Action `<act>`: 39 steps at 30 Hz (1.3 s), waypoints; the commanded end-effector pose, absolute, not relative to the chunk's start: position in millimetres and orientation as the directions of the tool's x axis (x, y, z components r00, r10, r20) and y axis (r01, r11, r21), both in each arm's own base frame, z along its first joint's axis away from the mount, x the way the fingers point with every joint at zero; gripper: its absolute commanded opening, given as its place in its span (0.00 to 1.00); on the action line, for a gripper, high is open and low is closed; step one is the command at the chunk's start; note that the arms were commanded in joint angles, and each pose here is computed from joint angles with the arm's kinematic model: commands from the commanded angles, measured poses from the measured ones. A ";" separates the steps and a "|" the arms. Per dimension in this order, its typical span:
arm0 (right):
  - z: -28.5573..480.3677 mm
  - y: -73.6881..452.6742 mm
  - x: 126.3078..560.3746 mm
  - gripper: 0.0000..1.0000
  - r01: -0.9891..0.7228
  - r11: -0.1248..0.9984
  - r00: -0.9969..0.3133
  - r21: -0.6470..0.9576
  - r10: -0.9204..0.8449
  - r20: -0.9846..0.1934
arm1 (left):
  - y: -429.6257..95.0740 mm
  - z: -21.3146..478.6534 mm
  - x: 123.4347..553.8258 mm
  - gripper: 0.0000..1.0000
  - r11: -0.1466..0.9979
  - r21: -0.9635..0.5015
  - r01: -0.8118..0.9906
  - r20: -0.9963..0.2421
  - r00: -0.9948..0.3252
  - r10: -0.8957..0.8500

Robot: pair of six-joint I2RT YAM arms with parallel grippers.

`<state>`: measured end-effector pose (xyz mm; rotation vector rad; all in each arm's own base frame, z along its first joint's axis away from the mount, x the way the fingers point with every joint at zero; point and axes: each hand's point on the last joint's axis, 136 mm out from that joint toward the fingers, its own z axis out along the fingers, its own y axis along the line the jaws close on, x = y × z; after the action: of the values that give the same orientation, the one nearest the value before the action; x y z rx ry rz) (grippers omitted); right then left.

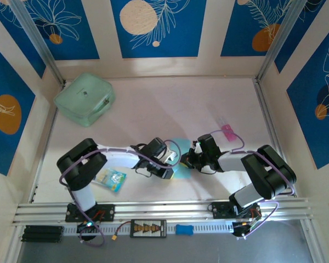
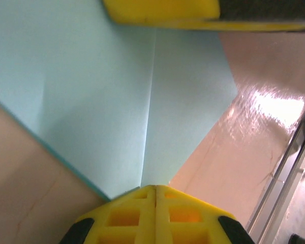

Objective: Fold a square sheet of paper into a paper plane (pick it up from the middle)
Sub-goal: Fold the triangle a second time at the center of the table.

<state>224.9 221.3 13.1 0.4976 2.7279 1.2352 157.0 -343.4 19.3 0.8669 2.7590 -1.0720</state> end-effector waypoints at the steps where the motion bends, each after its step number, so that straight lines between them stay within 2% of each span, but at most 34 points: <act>1: -20.1 199.2 203.2 0.00 0.348 0.687 -0.924 0.638 0.368 0.107 | -320.1 9.1 142.6 0.01 0.658 -0.570 0.492 -0.169 -0.854 0.493; 4: -19.7 199.5 203.3 0.00 0.347 0.685 -0.924 0.640 0.367 0.108 | -317.1 18.3 147.3 0.00 0.661 -0.553 0.508 -0.210 -0.852 0.479; 8: -18.3 200.9 203.9 0.00 0.346 0.679 -0.924 0.647 0.367 0.108 | -322.7 57.0 166.5 0.01 0.633 -0.537 0.558 -0.385 -0.829 0.404; 10: -17.3 201.3 204.9 0.00 0.342 0.679 -0.925 0.650 0.365 0.105 | -330.1 68.1 173.1 0.02 0.615 -0.546 0.569 -0.421 -0.821 0.386; 16: -19.3 200.7 203.5 0.00 0.345 0.680 -0.924 0.646 0.366 0.109 | -365.6 66.3 187.6 0.00 0.578 -0.597 0.556 -0.386 -0.831 0.401; 23: -18.9 201.6 203.8 0.00 0.345 0.676 -0.925 0.651 0.364 0.112 | -376.6 37.2 193.2 0.00 0.599 -0.595 0.537 -0.327 -0.842 0.430; 32: -9.9 200.6 207.5 0.00 0.331 0.674 -0.927 0.661 0.362 0.096 | -333.1 -11.4 172.3 0.00 0.711 -0.502 0.493 -0.184 -0.864 0.469; 39: 21.5 212.5 224.0 0.01 0.248 0.639 -0.945 0.728 0.324 0.037 | -327.0 -14.7 168.5 0.00 0.715 -0.497 0.492 -0.182 -0.865 0.468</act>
<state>221.2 215.0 15.2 0.4988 2.7479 1.2292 188.7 -364.2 19.2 0.8017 2.6964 -1.0156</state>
